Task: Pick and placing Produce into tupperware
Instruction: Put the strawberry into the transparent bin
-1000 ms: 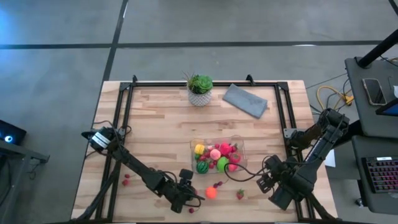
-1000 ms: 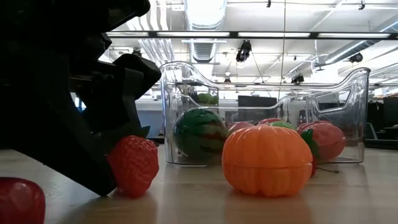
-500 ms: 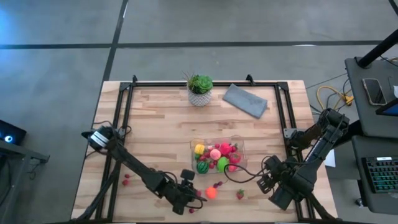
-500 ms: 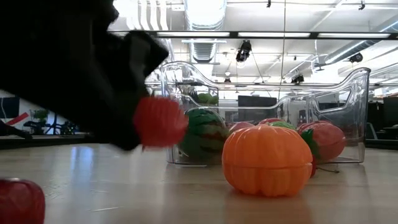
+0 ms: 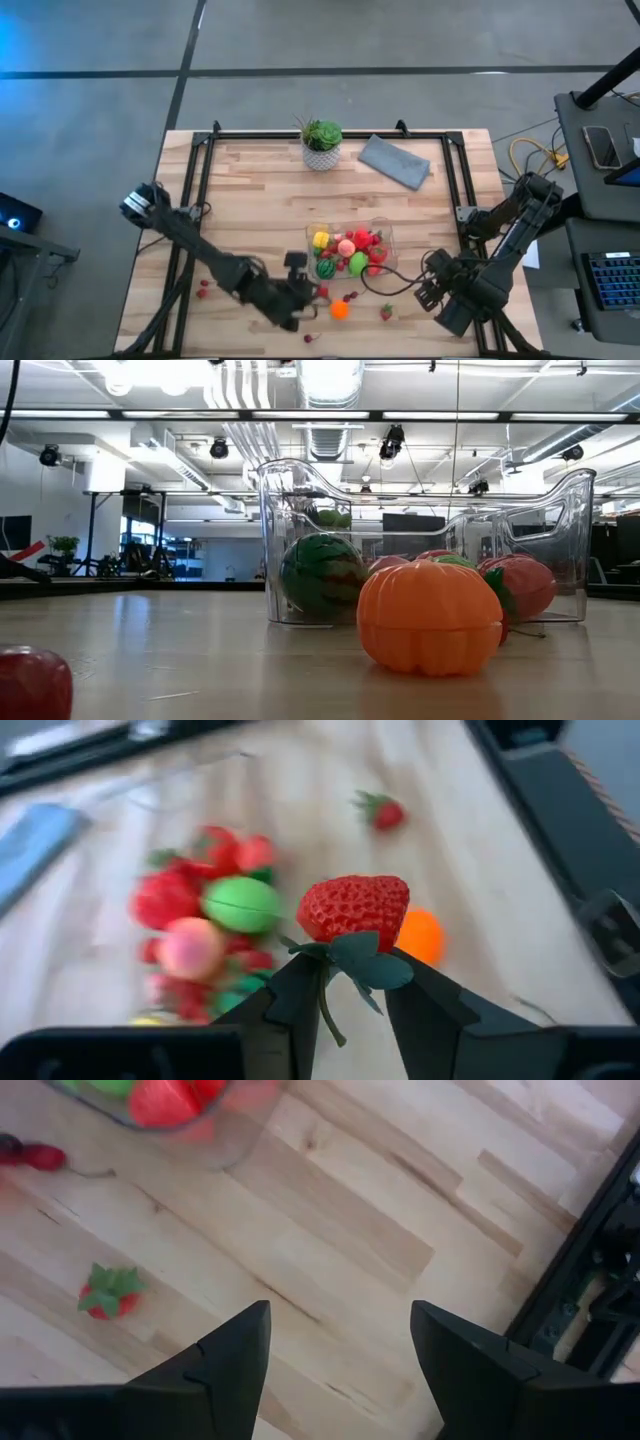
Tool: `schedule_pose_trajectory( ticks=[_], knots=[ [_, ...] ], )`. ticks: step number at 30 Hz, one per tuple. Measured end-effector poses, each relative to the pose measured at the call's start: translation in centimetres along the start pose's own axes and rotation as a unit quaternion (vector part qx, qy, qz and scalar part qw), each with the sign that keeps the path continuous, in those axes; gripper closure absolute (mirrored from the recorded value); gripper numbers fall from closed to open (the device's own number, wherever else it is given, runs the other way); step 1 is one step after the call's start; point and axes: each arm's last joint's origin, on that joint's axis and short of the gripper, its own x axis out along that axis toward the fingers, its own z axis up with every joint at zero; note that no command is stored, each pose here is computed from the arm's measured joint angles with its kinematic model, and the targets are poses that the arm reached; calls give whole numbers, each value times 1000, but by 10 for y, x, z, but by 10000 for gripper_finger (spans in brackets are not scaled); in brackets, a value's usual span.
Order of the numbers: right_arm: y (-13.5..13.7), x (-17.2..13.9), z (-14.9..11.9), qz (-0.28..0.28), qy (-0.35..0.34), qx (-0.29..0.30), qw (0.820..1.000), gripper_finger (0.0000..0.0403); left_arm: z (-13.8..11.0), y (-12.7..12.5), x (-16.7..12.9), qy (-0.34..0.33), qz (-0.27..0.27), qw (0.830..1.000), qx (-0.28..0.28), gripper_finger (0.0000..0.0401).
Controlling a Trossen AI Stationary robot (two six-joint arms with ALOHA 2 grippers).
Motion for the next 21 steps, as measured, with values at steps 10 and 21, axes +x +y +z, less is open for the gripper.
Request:
schedule_pose_trajectory(
  ticks=[10,21],
  knots=[
    [-13,-5,7,-29,-44,34,998,170,3,90,19,79,-2,990,-113,307],
    [-21,0,9,-38,-65,60,995,170,-2,126,26,103,24,971,-216,201]
  ],
)
